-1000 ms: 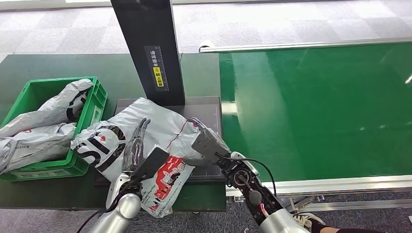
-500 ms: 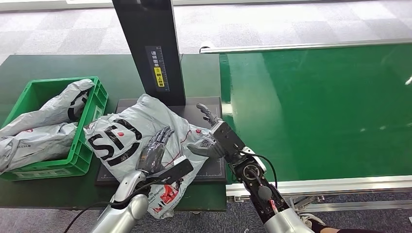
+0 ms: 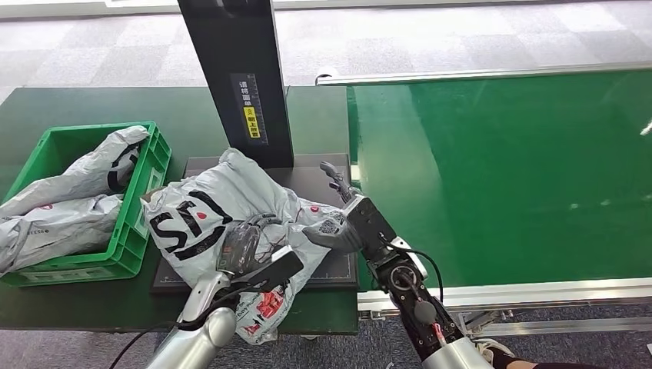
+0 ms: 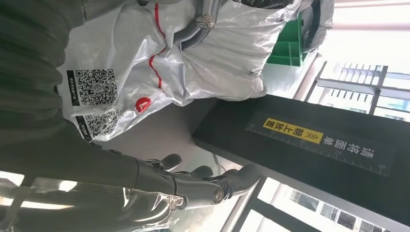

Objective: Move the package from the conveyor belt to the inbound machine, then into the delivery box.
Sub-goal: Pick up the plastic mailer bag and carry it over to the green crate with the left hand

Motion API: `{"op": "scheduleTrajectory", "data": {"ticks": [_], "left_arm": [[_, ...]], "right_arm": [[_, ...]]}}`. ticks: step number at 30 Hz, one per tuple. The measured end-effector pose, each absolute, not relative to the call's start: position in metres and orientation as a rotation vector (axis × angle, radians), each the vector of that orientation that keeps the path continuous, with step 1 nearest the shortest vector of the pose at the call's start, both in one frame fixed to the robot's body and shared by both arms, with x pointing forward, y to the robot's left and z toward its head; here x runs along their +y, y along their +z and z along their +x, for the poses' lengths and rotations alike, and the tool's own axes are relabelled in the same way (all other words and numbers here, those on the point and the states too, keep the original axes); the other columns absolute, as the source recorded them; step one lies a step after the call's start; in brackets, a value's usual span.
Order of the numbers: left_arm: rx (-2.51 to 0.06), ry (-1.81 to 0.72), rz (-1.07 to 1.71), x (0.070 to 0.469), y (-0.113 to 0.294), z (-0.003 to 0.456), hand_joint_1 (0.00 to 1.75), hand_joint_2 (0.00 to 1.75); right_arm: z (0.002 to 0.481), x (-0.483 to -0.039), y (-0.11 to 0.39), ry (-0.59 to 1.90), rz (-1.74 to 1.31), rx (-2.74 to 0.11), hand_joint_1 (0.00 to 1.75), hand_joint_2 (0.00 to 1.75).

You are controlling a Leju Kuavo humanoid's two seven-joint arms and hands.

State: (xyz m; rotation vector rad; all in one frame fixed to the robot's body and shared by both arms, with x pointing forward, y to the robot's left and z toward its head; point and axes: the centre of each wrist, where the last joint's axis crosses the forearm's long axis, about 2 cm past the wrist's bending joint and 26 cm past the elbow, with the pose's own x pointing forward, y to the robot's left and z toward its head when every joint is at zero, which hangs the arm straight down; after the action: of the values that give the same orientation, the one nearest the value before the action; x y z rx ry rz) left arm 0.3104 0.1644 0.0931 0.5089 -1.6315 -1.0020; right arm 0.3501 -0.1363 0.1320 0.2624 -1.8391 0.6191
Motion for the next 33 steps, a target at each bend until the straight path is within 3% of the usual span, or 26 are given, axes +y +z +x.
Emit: {"op": "scheduleTrajectory", "data": {"ticks": [9, 16, 22, 27, 33], "left_arm": [[-1.943, -0.609, 0.424, 0.172, 0.107, 0.307, 1.75, 1.75], [-2.128, -0.486, 0.538, 0.176, 0.115, 0.294, 1.75, 1.75], [-2.332, -0.576, 0.907, 0.192, 0.143, 0.295, 1.75, 1.75], [-2.333, -0.536, 1.025, 0.206, 0.155, 0.297, 1.75, 1.75], [-2.341, -0.676, 1.334, 0.236, 0.177, 0.3, 1.75, 1.75]], "right_arm": [[0.35, -0.15, 0.128, 0.381, 0.333, -1.818, 0.0, 1.75], [0.347, -0.155, 0.126, 0.24, 0.303, -1.85, 0.0, 1.75], [0.347, -0.155, 0.127, 0.2, 0.311, -1.849, 0.0, 1.75], [0.346, -0.154, 0.127, 0.197, 0.316, -1.848, 0.0, 1.75], [0.346, -0.153, 0.127, 0.188, 0.327, -1.844, 0.0, 1.75]]}}
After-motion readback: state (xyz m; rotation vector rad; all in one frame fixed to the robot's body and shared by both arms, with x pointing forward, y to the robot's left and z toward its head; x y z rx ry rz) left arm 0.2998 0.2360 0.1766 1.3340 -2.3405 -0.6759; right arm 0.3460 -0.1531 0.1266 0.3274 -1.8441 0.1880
